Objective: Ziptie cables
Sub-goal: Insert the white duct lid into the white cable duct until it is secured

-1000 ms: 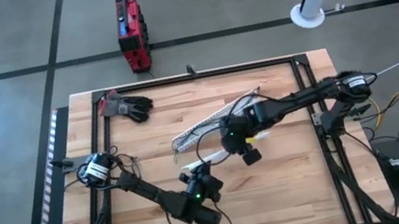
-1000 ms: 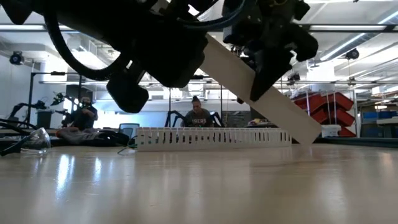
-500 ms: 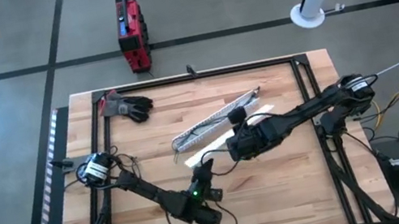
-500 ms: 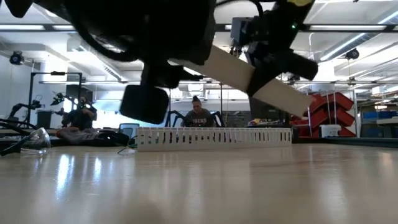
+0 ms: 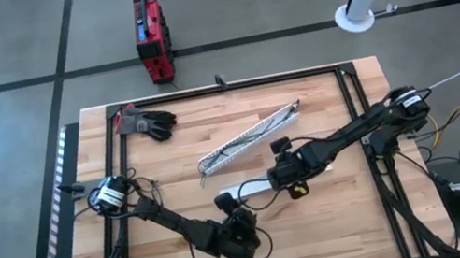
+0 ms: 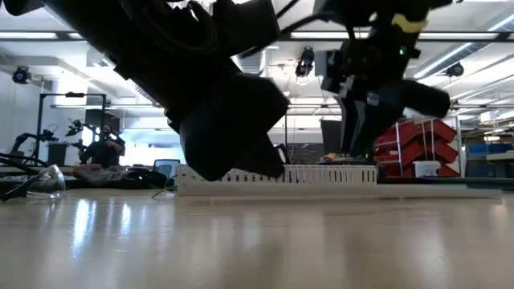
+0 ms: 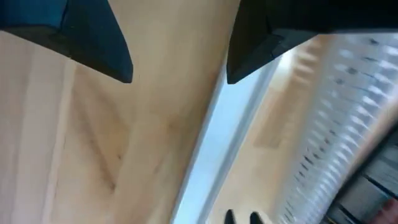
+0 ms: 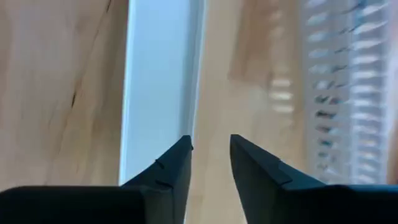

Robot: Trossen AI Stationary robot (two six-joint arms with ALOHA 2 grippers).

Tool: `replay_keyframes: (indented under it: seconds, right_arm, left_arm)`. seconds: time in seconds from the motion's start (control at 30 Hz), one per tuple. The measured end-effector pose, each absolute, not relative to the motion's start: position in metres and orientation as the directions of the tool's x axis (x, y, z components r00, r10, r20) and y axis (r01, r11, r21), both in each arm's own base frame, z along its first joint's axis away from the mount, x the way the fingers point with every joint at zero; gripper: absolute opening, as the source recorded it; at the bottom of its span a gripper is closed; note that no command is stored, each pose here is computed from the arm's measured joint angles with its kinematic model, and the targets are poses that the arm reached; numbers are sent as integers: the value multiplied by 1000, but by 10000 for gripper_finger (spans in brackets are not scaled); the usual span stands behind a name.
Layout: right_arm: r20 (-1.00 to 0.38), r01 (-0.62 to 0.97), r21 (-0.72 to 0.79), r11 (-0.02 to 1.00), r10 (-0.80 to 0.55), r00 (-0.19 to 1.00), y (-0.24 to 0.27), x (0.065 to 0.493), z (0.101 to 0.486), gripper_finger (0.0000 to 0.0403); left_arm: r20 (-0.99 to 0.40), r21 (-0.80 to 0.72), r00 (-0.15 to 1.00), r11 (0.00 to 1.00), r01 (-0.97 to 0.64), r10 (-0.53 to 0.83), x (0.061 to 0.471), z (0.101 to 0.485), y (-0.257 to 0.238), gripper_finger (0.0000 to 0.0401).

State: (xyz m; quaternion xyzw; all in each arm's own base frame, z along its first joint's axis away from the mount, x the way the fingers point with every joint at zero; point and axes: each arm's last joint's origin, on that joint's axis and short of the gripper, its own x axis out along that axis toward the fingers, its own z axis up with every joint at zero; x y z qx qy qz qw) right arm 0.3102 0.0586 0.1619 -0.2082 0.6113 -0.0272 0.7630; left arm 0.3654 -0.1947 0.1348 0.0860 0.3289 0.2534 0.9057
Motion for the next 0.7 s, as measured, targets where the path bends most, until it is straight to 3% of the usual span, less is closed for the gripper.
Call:
replay_keyframes:
  seconds: [0.23,0.47,0.7]
  right_arm:
    - [-935,-219,-335,917,-294,200,57,302,148,149]
    - [-971,-217,-130,968,-80,224,54,301,136,210]
    - [-955,-140,-77,987,-33,294,42,295,117,243]
  left_arm:
    - [-621,194,645,884,-425,446,361,125,-193,245]
    - [-602,96,688,892,-443,406,360,113,-189,223]
    - [-591,72,703,893,-444,397,358,108,-188,204]
